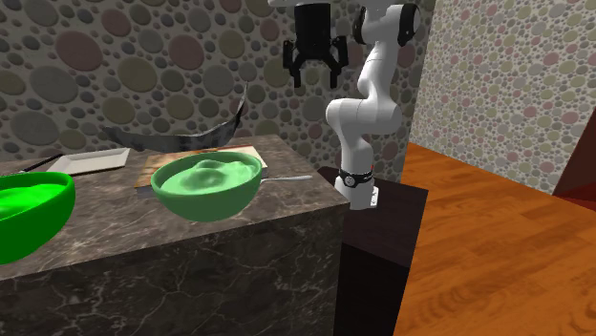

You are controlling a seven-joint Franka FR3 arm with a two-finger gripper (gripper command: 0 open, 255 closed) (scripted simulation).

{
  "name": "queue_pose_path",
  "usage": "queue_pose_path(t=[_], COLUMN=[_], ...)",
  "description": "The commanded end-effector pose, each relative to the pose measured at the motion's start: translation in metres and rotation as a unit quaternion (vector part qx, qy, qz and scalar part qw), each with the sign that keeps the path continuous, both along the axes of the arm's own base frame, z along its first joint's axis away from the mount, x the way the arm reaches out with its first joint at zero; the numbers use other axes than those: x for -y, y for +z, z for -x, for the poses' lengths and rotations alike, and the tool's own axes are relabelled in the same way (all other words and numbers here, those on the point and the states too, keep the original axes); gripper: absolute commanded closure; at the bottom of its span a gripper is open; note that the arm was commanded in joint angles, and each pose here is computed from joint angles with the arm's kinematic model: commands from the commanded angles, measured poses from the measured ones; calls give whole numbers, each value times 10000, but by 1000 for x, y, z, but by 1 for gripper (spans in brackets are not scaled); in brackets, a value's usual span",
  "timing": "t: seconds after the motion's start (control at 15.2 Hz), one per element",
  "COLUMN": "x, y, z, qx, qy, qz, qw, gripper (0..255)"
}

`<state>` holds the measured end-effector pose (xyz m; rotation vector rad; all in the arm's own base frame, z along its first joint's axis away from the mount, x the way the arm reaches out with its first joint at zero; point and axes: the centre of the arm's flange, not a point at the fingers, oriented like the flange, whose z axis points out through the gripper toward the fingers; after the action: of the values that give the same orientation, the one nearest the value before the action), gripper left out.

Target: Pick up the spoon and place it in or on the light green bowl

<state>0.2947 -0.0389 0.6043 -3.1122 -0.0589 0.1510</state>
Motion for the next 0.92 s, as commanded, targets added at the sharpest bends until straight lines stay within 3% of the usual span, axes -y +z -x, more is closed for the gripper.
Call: queue_pose_path(t=[0.0,0.2,0.4,0.59,0.86], x=[0,-4,-6,-4,3], y=[0,-37,-73,-109,-157], z=[0,-8,-18,-29,-45], qx=[0,175,350,523,749], qy=[0,-647,-1291,-1928,-2762], qz=[0,240,479,715,1024], qw=[10000,9975,9899,9772,9527], gripper=[0,0,0,0,0])
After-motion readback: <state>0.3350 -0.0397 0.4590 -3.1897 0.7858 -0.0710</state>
